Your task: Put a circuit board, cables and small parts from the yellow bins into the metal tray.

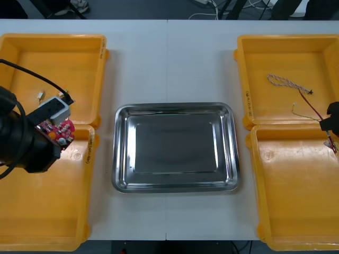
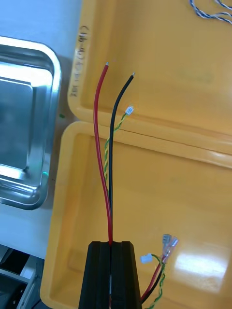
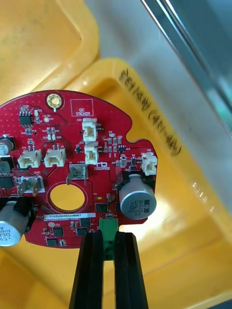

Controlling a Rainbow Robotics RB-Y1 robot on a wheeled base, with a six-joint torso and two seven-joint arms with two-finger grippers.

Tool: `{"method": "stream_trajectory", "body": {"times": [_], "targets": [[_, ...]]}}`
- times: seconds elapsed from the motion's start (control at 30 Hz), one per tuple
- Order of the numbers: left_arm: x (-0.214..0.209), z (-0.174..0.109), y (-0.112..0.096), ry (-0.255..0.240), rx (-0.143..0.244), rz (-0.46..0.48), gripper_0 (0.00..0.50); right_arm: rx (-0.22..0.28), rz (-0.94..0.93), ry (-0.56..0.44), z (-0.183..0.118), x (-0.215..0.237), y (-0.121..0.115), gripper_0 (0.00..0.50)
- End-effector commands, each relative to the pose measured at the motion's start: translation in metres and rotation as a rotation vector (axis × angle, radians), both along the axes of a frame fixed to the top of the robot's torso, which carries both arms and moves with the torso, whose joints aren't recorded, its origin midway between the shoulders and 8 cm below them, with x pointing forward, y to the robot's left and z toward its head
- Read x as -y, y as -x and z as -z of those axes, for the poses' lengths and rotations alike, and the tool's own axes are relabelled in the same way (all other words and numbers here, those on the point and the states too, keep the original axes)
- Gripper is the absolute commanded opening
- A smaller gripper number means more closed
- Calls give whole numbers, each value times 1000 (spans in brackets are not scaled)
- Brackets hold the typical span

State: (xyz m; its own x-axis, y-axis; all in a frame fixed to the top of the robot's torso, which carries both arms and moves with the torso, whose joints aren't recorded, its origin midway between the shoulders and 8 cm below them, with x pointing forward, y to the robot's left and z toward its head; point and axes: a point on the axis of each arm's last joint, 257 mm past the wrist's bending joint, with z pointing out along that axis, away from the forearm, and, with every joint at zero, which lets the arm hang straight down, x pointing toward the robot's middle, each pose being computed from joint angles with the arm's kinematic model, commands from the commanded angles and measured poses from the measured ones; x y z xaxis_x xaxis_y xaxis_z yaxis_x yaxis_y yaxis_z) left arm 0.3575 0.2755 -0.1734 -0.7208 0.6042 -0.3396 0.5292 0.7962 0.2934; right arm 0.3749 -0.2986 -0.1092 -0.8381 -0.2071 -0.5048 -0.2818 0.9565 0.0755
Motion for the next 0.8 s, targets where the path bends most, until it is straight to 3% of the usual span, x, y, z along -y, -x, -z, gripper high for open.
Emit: {"method": "stream_trajectory", "body": {"times": [0.03, 0.17, 0.33, 0.57, 0.8], "targets": [[46, -19, -15, 82, 81, -25, 0, 30, -101, 77, -13, -24, 0, 0], [78, -20, -19, 139, 97, -40, 0, 16, -172, 108, -5, -43, 6, 0], [109, -12, -21, 171, 104, -65, 0, 10, -233, 138, 2, -59, 13, 0], [139, 11, -22, 186, 62, -119, 0, -10, -275, 160, 11, -67, 20, 0], [159, 31, -25, 163, 32, -133, 0, 4, -301, 212, 16, -69, 24, 0]]}}
